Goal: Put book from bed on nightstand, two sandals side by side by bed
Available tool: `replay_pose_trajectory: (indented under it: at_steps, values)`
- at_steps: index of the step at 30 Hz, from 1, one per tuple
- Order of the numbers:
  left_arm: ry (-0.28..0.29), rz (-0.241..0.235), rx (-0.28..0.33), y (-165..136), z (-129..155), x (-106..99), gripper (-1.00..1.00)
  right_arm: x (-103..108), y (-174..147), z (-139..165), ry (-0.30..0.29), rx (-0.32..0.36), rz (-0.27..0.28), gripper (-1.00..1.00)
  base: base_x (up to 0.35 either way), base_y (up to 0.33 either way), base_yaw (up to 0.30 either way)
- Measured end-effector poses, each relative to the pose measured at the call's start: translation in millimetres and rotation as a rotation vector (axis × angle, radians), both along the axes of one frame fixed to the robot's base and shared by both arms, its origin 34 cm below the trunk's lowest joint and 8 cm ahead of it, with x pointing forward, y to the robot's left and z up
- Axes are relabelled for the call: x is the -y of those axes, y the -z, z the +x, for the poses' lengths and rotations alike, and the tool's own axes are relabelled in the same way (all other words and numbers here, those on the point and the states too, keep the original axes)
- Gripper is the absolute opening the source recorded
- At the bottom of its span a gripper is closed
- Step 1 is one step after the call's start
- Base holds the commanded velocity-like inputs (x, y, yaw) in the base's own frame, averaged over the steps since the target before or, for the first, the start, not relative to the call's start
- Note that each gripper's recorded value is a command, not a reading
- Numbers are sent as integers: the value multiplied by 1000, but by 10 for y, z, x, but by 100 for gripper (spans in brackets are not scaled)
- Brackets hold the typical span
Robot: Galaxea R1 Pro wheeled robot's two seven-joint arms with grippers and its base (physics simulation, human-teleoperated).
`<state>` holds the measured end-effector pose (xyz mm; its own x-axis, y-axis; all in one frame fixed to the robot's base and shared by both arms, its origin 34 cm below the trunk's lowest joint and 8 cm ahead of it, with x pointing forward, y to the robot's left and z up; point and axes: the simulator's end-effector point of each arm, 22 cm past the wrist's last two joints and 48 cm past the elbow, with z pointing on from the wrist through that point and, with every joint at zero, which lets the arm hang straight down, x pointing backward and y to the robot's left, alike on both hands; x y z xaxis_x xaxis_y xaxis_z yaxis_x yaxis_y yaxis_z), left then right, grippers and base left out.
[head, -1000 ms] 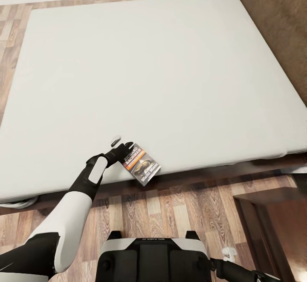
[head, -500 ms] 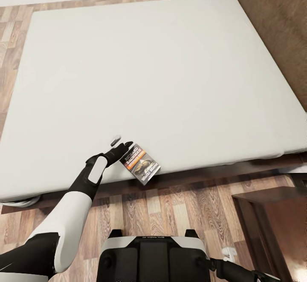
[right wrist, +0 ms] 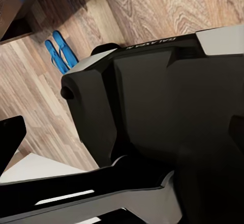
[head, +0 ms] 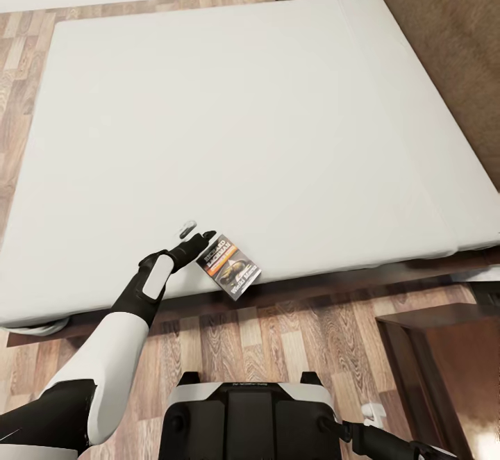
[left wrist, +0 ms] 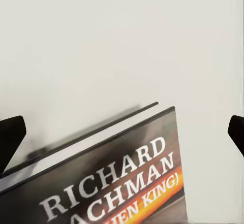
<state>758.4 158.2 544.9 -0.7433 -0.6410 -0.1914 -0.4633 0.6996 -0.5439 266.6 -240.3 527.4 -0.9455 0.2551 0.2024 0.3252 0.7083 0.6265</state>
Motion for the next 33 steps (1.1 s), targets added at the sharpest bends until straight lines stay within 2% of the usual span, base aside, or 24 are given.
replay_pose_trajectory:
  at_steps: [14,23,28,32,33]
  values:
    - [29,-71,50,-279,52,125,100,2,-143,-40,1,0,-1,100,0,0,0]
    - [115,-208,89,-693,126,313,100,2,-227,-72,1,-1,-1,100,0,0,0]
    - [135,-261,136,-858,153,268,100,2,-270,-91,1,-2,-1,100,0,0,0]
    - [167,-306,138,-920,48,419,100,3,-304,-104,0,-1,-1,100,0,0,0]
    - [192,-319,128,-909,-56,506,100,3,-312,-108,0,-1,-1,100,0,0,0]
